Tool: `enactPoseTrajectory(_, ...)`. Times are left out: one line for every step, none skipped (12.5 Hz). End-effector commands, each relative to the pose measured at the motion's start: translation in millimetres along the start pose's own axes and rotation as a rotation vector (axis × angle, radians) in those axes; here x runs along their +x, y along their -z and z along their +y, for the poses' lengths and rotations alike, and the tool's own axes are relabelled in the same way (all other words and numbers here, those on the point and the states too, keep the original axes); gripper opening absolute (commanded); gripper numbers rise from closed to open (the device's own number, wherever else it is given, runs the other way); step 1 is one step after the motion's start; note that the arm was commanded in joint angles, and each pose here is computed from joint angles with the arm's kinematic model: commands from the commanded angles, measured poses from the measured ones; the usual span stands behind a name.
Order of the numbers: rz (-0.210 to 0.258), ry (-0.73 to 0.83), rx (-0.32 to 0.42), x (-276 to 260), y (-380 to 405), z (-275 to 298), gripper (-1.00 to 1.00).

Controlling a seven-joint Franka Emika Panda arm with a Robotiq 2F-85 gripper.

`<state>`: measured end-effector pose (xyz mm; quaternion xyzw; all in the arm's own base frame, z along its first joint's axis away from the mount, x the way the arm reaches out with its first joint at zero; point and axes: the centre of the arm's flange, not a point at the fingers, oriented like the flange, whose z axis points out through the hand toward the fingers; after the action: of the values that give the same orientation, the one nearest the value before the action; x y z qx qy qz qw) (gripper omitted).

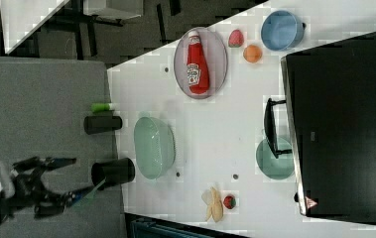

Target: Drag strainer left to right.

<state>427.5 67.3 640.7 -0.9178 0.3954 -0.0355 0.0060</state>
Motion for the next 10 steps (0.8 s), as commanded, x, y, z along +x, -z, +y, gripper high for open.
enactPoseTrajectory(-0.048, -0.116, -0.126, -67, -87, -82, 1.00)
enactPoseTrajectory(-0.044, -0.165, -0.136, -87, -105, -102, 1.00)
enactPoseTrajectory(-0.044, -0.211, -0.142, -107, -125, -120, 1.00)
enactPoseTrajectory(-0.050, -0.252, -0.145, -125, -147, -136, 1.00)
enactPoseTrajectory(-0.062, -0.289, -0.148, -140, -171, -150, 1.00)
enactPoseTrajectory(-0.079, -0.331, -0.149, -152, -197, -161, 1.00)
enactPoseTrajectory(-0.100, -0.381, -0.152, -161, -224, -169, 1.00)
enactPoseTrajectory(-0.119, -0.436, -0.156, -167, -251, -175, 1.00)
enactPoseTrajectory(-0.139, -0.488, -0.162, -171, -277, -177, 1.00)
enactPoseTrajectory(-0.159, -0.533, -0.160, -173, -303, -177, 1.00)
